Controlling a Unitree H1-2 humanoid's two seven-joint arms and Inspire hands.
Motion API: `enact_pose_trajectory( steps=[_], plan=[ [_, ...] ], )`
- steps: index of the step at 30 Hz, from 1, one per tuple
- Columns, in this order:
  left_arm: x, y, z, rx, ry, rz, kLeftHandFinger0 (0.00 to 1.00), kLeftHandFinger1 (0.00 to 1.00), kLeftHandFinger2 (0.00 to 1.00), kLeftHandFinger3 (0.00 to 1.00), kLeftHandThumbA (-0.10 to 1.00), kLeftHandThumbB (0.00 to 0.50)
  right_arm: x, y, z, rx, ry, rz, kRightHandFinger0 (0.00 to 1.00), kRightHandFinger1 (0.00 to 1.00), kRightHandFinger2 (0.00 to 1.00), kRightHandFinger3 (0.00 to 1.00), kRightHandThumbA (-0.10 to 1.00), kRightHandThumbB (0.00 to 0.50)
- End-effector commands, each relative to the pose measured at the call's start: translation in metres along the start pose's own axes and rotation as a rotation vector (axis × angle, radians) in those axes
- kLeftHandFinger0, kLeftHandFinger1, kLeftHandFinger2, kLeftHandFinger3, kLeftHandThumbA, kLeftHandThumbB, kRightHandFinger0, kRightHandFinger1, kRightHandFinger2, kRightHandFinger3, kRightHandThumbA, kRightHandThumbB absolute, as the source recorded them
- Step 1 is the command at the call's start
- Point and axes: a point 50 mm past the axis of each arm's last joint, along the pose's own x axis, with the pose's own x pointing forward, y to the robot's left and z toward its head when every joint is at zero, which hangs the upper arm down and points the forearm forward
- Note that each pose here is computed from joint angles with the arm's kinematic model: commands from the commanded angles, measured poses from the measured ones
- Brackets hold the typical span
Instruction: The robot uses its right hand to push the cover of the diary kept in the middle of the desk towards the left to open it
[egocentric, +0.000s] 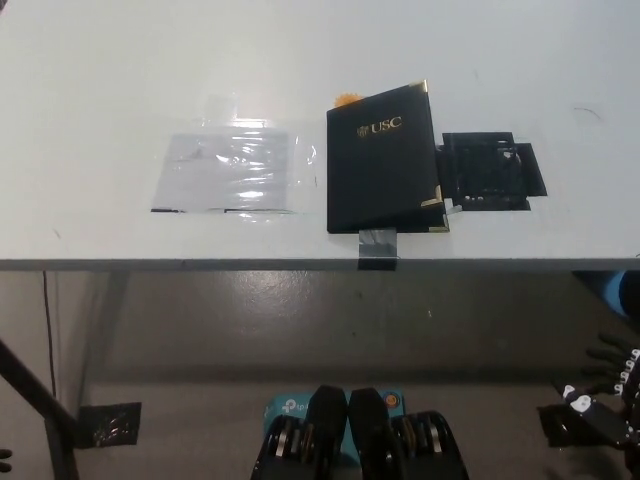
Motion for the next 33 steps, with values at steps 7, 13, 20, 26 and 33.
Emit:
enact_pose_trajectory(
  steps=[7, 13, 20, 26, 33],
  plan=[
    [-0.001, 0.006, 0.009, -0.003, -0.033, -0.007, 0.39, 0.40, 0.17, 0.31, 0.56, 0.500, 0.033, 0.000, 0.088, 0.008, -0.362, 0.058, 0.36, 0.48, 0.60, 0.72, 1.00, 0.127],
    [-0.002, 0.005, 0.007, -0.005, -0.031, -0.013, 0.41, 0.42, 0.19, 0.31, 0.56, 0.500, 0.037, 0.027, 0.160, 0.052, -0.488, 0.188, 0.39, 0.49, 0.57, 0.74, 1.00, 0.117],
    [-0.006, 0.003, 0.001, -0.011, -0.012, -0.009, 0.43, 0.42, 0.18, 0.31, 0.55, 0.500, 0.046, 0.052, 0.212, 0.096, -0.607, 0.277, 0.36, 0.45, 0.52, 0.69, 1.00, 0.118],
    [-0.005, 0.002, 0.000, -0.027, -0.022, -0.008, 0.40, 0.41, 0.17, 0.29, 0.53, 0.500, 0.074, 0.065, 0.238, 0.183, -0.586, 0.258, 0.35, 0.43, 0.48, 0.71, 1.00, 0.072],
    [-0.008, 0.003, -0.002, -0.014, -0.003, -0.015, 0.42, 0.41, 0.18, 0.33, 0.56, 0.500, 0.120, 0.094, 0.250, 0.430, -0.413, 0.112, 0.36, 0.45, 0.52, 0.72, 1.00, 0.165]
  ],
)
